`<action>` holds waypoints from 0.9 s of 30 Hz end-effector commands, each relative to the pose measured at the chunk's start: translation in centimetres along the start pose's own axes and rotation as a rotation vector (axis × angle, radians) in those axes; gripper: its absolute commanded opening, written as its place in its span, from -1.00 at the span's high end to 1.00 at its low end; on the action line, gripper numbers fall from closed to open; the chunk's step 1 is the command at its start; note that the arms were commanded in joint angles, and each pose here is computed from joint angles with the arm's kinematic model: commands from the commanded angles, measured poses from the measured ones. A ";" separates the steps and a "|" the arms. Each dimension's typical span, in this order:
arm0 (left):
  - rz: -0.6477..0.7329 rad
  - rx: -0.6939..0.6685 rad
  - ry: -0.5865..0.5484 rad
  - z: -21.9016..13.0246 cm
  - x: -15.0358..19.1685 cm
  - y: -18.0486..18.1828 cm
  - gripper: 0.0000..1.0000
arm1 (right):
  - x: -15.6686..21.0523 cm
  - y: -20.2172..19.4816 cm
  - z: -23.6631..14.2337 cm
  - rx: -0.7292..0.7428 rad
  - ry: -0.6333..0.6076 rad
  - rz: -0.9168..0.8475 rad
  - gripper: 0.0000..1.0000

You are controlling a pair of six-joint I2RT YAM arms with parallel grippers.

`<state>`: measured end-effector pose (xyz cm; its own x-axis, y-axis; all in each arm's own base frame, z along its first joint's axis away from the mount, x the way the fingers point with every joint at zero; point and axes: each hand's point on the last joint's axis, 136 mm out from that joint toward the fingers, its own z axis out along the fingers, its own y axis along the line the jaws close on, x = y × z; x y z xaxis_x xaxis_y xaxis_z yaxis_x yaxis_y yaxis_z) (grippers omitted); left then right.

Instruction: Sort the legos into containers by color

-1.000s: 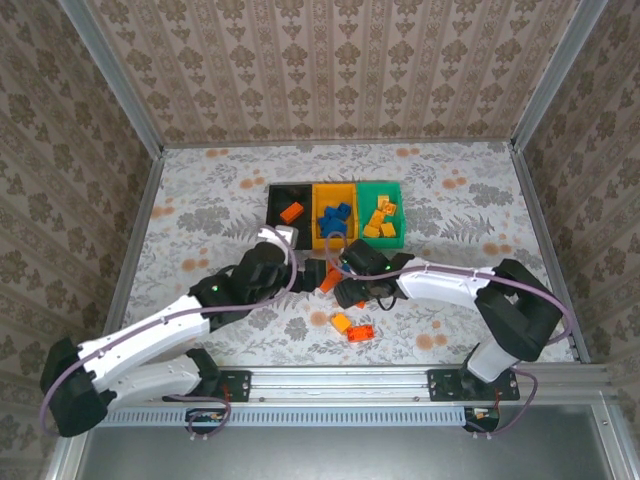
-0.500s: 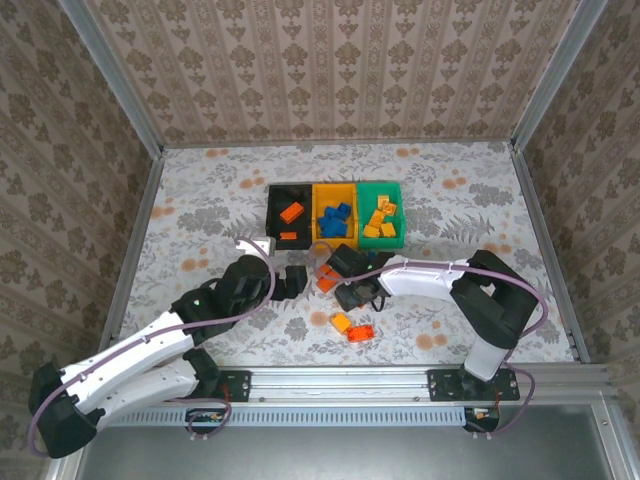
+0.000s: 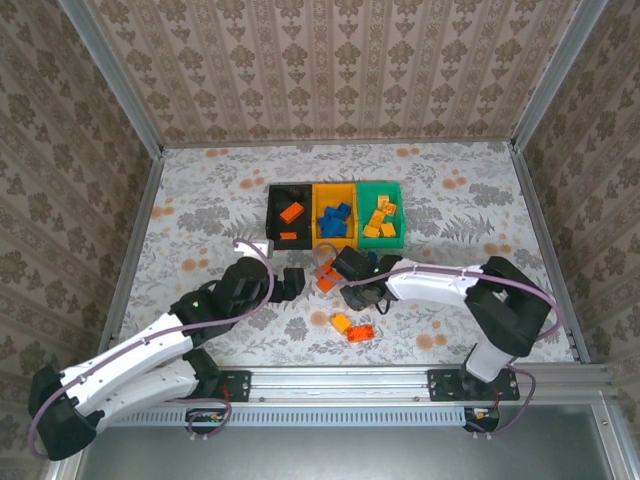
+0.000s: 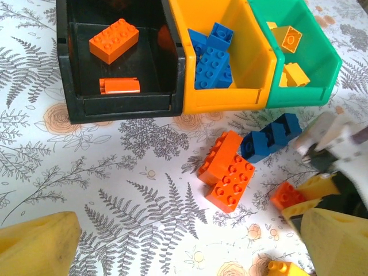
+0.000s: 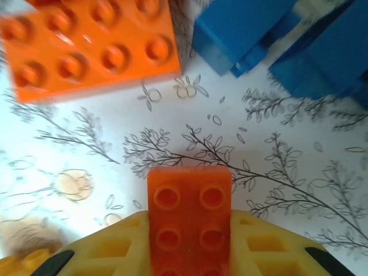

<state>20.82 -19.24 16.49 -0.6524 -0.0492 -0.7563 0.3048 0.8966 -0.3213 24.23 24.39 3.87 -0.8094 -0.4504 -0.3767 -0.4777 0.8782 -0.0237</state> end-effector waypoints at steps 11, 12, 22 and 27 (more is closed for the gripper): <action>-0.052 -0.080 0.036 -1.5 3.0 3.7 -1.00 | -19.3 4.8 -7.0 -0.151 -0.380 0.059 0.42; -0.052 -0.078 0.040 -1.5 3.2 3.7 -1.00 | -21.0 4.8 -6.5 -0.150 -0.391 0.073 0.41; -0.054 -0.073 0.075 -1.2 4.3 3.8 -1.00 | -29.0 3.6 0.3 -0.063 -0.356 0.140 0.38; -0.050 -0.062 0.086 -0.8 4.7 3.7 -1.00 | -30.6 3.6 1.5 -0.069 -0.369 0.155 0.15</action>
<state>18.43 -15.73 12.67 -0.7115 -0.0484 -0.7010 0.2366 0.9229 -0.3038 47.46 41.73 13.14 -0.6986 -0.2222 -0.6801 -0.4107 0.9029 0.1270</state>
